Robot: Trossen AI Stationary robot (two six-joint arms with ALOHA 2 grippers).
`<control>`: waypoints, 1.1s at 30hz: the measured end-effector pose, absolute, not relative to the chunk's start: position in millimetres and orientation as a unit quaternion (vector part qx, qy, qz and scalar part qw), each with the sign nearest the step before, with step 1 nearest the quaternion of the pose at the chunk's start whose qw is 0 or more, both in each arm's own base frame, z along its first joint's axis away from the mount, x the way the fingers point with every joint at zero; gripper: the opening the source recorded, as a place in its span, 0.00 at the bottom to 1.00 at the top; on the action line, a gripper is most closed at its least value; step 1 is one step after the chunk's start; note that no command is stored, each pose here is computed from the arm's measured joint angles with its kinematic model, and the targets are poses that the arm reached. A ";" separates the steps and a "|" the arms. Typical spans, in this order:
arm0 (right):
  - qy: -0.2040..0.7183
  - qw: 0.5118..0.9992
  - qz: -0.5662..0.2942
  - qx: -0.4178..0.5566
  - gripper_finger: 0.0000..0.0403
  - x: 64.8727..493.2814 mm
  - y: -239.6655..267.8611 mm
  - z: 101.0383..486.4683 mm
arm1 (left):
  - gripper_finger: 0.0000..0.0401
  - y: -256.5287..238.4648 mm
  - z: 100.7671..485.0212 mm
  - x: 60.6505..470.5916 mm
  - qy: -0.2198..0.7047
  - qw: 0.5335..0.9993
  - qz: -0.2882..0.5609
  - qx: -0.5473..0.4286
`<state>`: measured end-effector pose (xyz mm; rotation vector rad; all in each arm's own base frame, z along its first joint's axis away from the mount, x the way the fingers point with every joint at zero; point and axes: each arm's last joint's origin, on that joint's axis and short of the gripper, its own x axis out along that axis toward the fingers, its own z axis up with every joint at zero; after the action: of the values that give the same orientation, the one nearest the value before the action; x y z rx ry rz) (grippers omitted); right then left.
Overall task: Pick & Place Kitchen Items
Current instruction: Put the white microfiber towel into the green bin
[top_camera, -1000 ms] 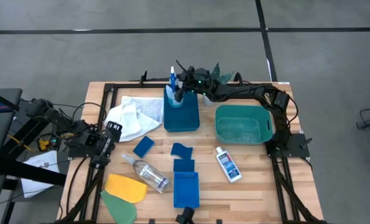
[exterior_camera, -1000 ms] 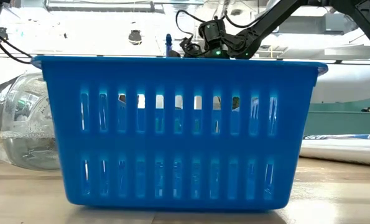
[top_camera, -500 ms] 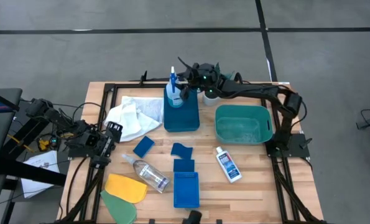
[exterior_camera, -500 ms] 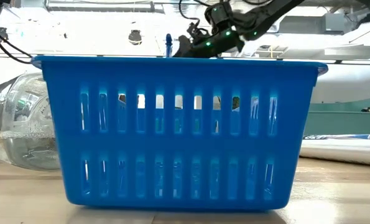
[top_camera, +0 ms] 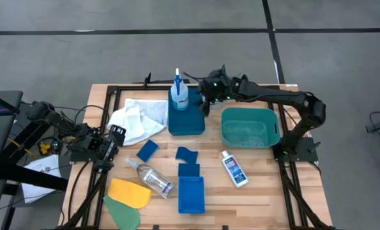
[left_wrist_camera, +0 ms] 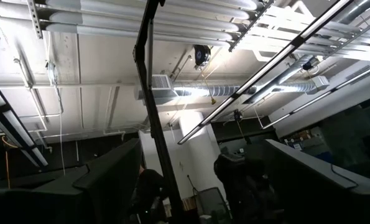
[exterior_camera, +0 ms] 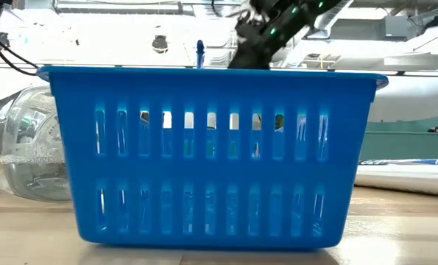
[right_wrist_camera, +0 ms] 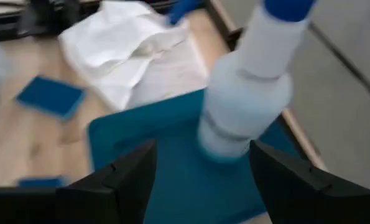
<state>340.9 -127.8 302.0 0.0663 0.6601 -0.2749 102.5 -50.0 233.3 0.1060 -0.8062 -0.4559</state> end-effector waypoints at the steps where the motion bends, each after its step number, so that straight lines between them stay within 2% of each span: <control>1: 0.326 0.936 -0.127 0.035 0.61 337.7 -119.0 307.1 | 0.82 -50.0 233.2 102.5 -0.388 0.893 -0.220 0.051; 7: 0.302 0.951 -0.056 0.037 0.61 317.9 -50.4 344.8 | 0.82 -49.9 233.2 102.5 -0.389 0.893 -0.220 0.051; 10: 0.298 0.953 -0.051 0.027 0.61 306.2 -11.2 354.4 | 0.82 -50.0 233.3 102.5 -0.388 0.894 -0.222 0.047; 19: 0.235 0.954 -0.181 0.039 0.61 241.5 80.9 335.9 | 0.82 -50.0 233.1 102.6 -0.386 0.894 -0.223 0.043; 24: 0.156 0.951 -0.259 0.070 0.61 190.9 100.6 321.1 | 0.82 -47.4 233.0 104.2 -0.377 0.909 -0.178 0.027; 33: 0.053 0.961 -0.249 0.110 0.61 132.3 103.0 332.1 | 0.82 -48.7 241.4 111.1 -0.355 0.921 -0.157 0.023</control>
<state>132.3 103.0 332.1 0.2227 0.1066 -0.5045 111.1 -48.7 241.4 0.0467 -0.7289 -0.3223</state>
